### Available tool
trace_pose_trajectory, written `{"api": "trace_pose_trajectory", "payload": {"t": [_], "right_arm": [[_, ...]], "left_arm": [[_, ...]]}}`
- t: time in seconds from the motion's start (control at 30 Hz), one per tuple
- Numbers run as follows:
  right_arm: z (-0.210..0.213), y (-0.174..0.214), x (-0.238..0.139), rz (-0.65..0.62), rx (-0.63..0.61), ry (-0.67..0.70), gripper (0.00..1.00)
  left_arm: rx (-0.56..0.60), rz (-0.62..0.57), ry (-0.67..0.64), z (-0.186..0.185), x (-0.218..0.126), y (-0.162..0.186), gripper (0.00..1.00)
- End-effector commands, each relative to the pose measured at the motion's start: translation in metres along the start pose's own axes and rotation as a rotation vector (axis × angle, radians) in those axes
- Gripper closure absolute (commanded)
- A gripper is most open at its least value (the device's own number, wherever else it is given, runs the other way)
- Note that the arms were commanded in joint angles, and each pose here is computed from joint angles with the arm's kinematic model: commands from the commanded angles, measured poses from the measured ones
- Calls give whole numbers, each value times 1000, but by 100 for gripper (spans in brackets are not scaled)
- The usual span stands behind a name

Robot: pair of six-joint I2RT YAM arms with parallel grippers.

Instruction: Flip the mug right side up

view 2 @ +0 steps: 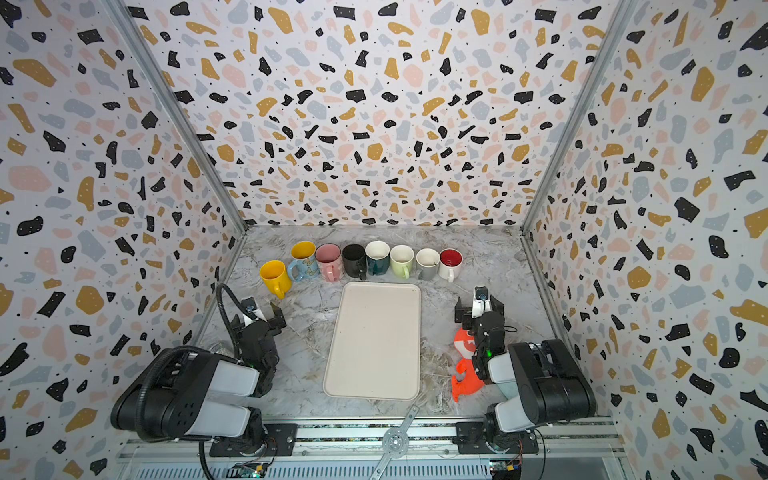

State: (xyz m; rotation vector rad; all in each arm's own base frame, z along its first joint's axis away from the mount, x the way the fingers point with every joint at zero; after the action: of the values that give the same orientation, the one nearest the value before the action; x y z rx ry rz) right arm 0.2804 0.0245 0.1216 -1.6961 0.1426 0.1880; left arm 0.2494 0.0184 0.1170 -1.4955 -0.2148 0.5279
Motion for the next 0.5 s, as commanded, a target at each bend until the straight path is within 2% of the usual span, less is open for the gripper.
{"api": "trace_pose_trajectory", "payload": {"t": [0.0,0.17,0.47], "right_arm": [[-4,-14,8,-59,26,-28,1],[-7,-14,8,-57,32,-31,1],[-7,-14,8,-55,30,-32,1]], "left_arm": [[-65,-97,5,-6,10,-31,4],[-68,-95,8,-6,9,-30,0],[-69,-97,7,-6,9,-30,0]]}}
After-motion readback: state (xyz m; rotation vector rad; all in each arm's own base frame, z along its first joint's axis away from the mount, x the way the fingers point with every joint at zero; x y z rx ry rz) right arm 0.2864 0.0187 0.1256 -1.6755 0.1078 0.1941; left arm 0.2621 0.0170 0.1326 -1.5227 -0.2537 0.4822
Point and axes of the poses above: each gripper's point midway between its finger pads, its own x axis out along the fingers, its own z axis along the line the jaws close on, y = z × x, the point moved 8 cm from there along -x, back along the fingers, and after that the axes turned 1 degree about -x, right-handed, at the moved point
